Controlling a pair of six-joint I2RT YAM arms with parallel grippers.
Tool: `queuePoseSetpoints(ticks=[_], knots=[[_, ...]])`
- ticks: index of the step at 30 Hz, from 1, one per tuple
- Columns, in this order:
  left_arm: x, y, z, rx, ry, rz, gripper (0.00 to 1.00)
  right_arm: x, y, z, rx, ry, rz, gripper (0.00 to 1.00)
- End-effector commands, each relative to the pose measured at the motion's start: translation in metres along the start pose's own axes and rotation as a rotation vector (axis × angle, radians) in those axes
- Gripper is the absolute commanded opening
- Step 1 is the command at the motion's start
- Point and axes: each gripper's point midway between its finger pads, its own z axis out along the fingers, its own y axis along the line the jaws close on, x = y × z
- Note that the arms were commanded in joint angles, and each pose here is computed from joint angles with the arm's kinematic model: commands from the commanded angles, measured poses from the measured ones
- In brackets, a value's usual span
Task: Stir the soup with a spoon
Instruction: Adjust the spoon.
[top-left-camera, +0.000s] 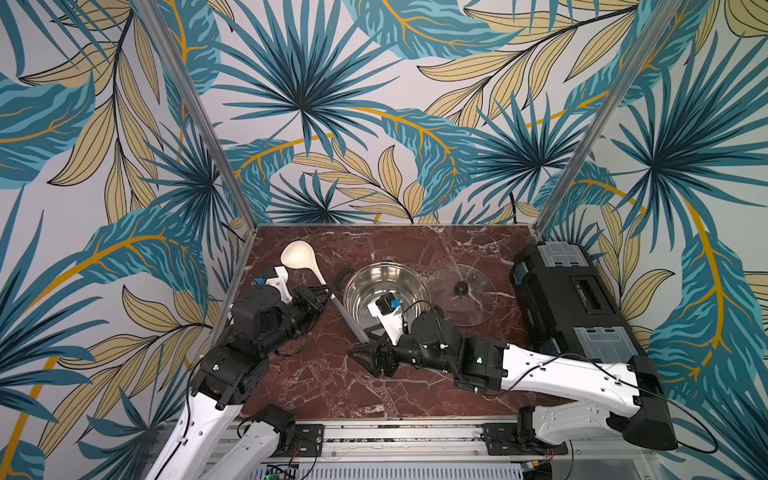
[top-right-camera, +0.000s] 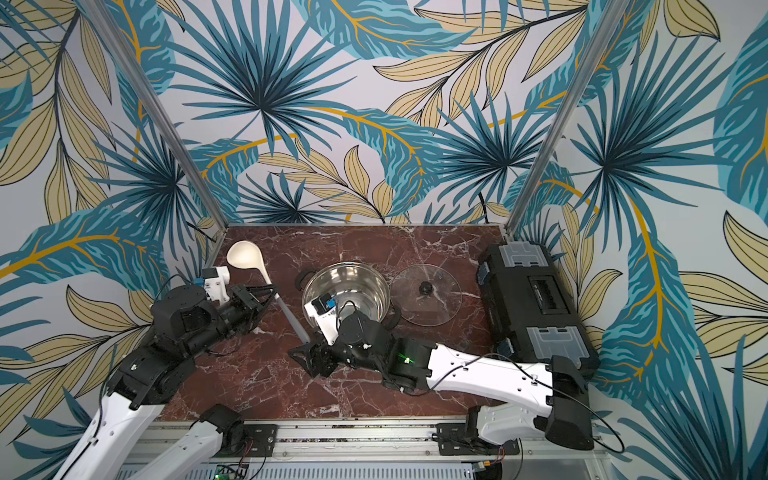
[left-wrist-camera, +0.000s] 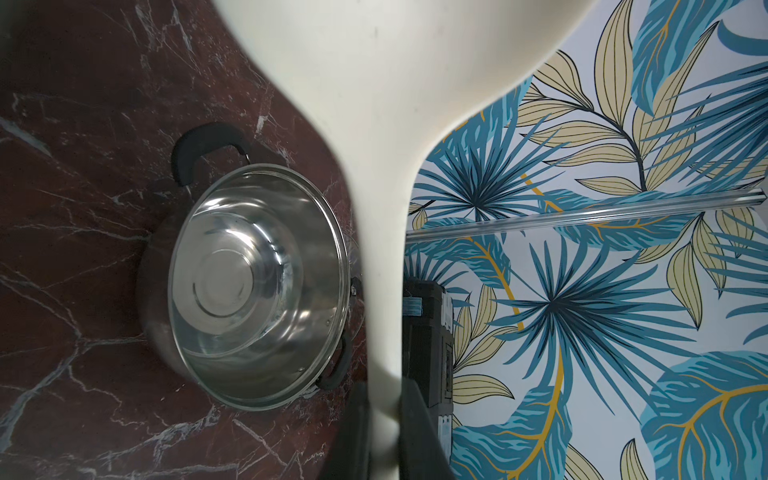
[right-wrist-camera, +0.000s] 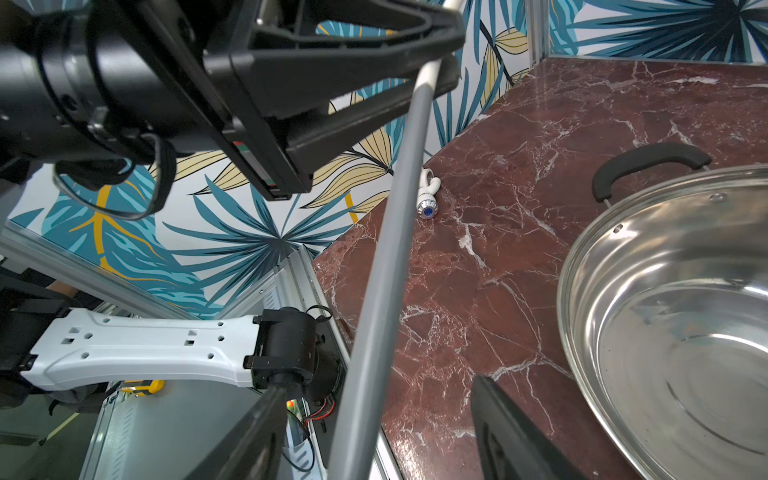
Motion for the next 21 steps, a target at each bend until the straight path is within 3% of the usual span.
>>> queuePoseSetpoints(ticks=[1,12,21], knots=[[-0.001,0.003,-0.003,0.018,-0.017,-0.001,0.0,-0.018,0.004,-0.005,0.004,-0.063,0.018,0.7],[0.001,0.008,-0.003,0.023,-0.014,-0.012,0.0,-0.021,0.006,-0.003,-0.001,-0.065,0.037,0.5],[0.002,0.017,-0.002,0.01,-0.021,-0.016,0.0,-0.018,0.012,0.005,-0.03,-0.047,0.042,0.4]])
